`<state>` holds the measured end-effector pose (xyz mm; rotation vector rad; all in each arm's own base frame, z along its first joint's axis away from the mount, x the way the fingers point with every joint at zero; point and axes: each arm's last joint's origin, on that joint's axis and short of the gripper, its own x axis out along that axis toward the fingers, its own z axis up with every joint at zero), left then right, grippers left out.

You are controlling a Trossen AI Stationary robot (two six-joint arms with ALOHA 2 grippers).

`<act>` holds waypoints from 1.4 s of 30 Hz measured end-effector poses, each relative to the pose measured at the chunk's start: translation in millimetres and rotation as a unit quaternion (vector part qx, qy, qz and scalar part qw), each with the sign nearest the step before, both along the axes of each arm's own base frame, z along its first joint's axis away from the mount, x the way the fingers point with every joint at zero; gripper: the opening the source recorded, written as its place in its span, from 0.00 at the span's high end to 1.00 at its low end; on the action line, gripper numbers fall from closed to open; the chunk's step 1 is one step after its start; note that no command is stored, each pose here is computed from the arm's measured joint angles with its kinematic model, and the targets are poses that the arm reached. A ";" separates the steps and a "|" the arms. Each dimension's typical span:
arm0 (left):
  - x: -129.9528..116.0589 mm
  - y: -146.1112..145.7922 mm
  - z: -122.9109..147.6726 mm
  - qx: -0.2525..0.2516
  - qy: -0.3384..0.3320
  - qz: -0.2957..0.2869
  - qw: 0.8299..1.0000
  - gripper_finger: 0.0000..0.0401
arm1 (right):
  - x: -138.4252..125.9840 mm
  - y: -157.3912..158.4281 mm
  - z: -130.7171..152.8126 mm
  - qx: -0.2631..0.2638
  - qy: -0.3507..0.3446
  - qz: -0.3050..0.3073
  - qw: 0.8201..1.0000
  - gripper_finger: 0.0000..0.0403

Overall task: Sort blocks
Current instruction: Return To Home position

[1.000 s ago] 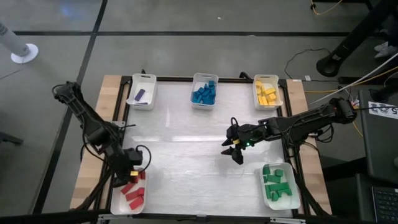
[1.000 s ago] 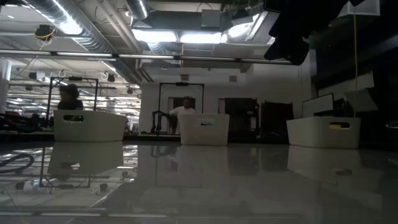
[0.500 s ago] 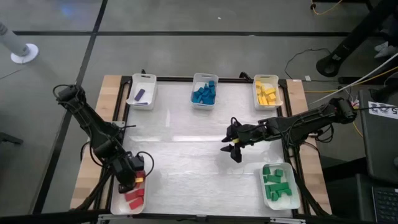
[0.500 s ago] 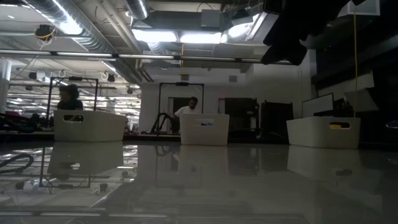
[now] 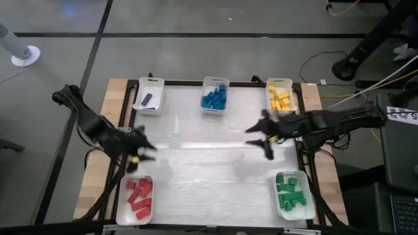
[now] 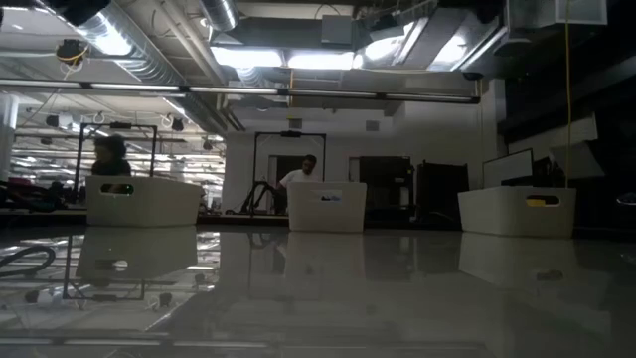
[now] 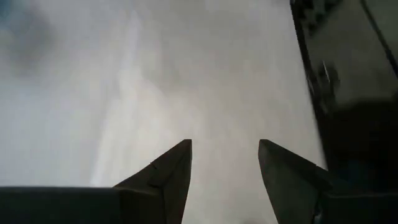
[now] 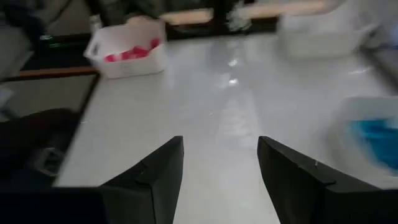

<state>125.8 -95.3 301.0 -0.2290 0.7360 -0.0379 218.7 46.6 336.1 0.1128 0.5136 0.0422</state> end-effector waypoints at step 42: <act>-76.2 84.3 -35.8 0.100 -0.391 0.116 0.908 0.57 | -45.0 -60.7 -92.7 0.037 -0.262 0.052 0.963 0.49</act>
